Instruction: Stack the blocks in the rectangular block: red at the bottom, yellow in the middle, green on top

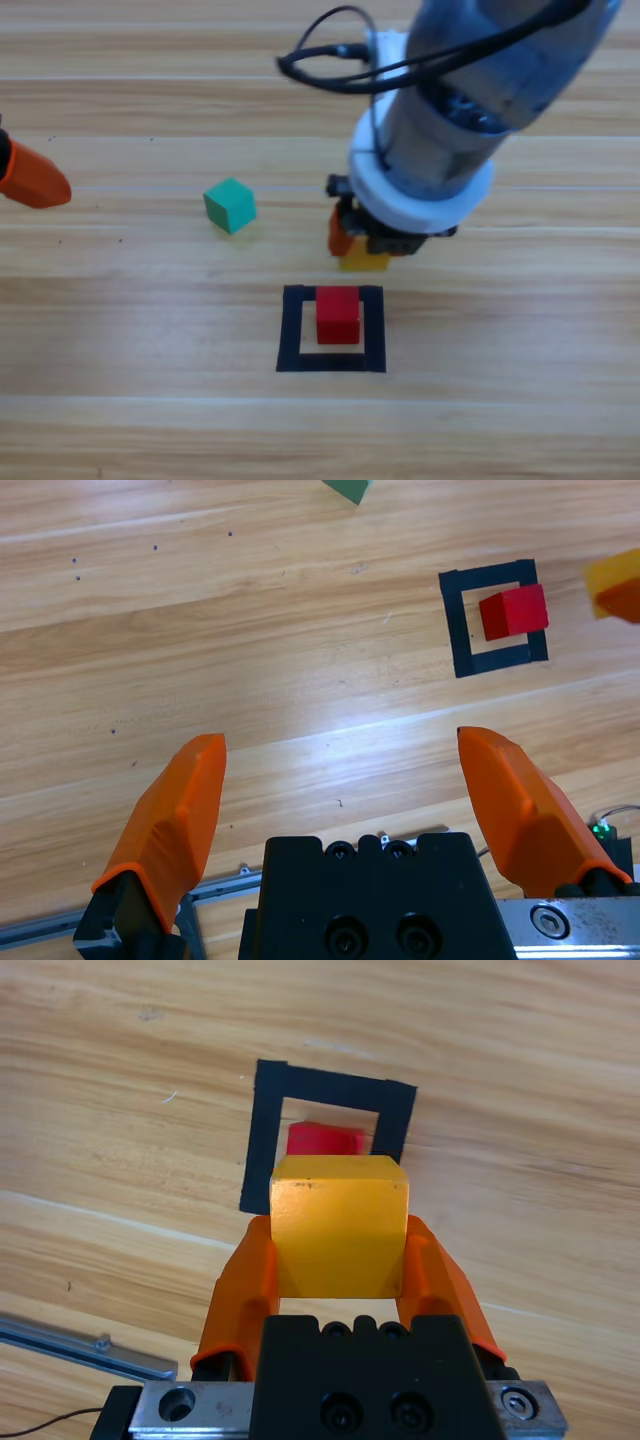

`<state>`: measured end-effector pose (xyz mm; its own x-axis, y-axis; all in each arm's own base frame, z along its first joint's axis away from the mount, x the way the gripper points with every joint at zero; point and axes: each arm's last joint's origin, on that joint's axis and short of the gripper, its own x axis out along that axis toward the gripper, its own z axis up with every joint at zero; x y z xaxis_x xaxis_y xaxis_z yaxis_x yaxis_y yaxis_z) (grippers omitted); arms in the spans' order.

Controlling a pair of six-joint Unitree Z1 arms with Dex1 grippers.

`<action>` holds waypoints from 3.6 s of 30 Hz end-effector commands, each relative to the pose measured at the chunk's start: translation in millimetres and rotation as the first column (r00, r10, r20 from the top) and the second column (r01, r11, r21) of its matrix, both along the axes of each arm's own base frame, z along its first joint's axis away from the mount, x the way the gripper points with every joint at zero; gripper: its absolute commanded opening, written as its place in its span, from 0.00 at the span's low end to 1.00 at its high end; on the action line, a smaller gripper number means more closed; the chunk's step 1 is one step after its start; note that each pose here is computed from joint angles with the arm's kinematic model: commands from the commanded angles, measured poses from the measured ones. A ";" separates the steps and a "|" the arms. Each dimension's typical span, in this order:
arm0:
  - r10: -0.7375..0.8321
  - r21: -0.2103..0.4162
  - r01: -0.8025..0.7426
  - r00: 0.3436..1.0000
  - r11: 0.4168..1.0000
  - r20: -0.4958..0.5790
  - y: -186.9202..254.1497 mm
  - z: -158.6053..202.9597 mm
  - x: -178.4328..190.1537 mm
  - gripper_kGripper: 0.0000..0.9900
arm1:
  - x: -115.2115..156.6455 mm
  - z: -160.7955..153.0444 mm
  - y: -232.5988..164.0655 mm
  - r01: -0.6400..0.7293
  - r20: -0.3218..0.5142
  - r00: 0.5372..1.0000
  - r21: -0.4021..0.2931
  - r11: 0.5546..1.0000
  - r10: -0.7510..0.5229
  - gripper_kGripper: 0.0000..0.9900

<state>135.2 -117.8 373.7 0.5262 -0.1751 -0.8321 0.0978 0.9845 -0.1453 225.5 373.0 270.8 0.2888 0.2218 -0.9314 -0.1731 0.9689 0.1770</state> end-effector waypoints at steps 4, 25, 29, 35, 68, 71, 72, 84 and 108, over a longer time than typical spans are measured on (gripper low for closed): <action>-0.003 -0.019 0.003 1.000 1.000 -0.002 7.2 -1.2 -5.1 1.00 | -20.6 -49.1 37.2 -0.046 -0.053 0.998 -0.118 0.992 0.040 0.19; -0.005 -0.022 0.005 1.000 1.000 -0.008 5.7 -6.4 -4.1 1.00 | -10.4 -71.7 54.0 0.006 -0.045 0.999 -0.172 0.985 -0.014 0.19; -0.003 -0.023 0.003 1.000 1.000 -0.008 5.3 -6.9 -3.6 1.00 | -10.2 -73.5 53.9 0.020 -0.044 0.999 -0.174 0.984 -0.028 0.19; -0.001 -0.024 0.001 1.000 1.000 -0.010 5.1 -10.5 -3.4 1.00 | -10.2 -73.5 53.7 0.026 -0.044 0.998 -0.175 0.984 -0.034 0.19; 0.001 -0.016 -0.002 1.000 1.000 -0.017 5.4 -17.3 -3.6 1.00 | -8.3 -86.0 57.5 0.034 -0.051 0.998 -0.193 0.981 -0.044 0.19; 0.001 -0.016 -0.002 1.000 1.000 -0.017 5.4 -17.3 -3.6 1.00 | -8.0 -87.9 58.0 0.035 -0.052 0.998 -0.195 0.980 -0.046 0.19; 0.001 -0.015 -0.002 1.000 1.000 -0.018 5.5 -17.7 -3.7 1.00 | -8.0 -87.9 58.0 0.035 -0.052 0.998 -0.195 0.980 -0.046 0.19; 0.001 -0.014 -0.002 1.000 1.000 -0.019 5.5 -18.8 -3.7 1.00 | -6.7 -92.0 59.2 0.036 -0.056 0.997 -0.200 0.979 -0.048 0.19; 0.001 -0.017 -0.001 1.000 1.000 -0.016 5.1 -20.6 -3.3 1.00 | -3.3 -100.7 59.2 0.036 -0.075 0.996 -0.210 0.977 -0.053 0.20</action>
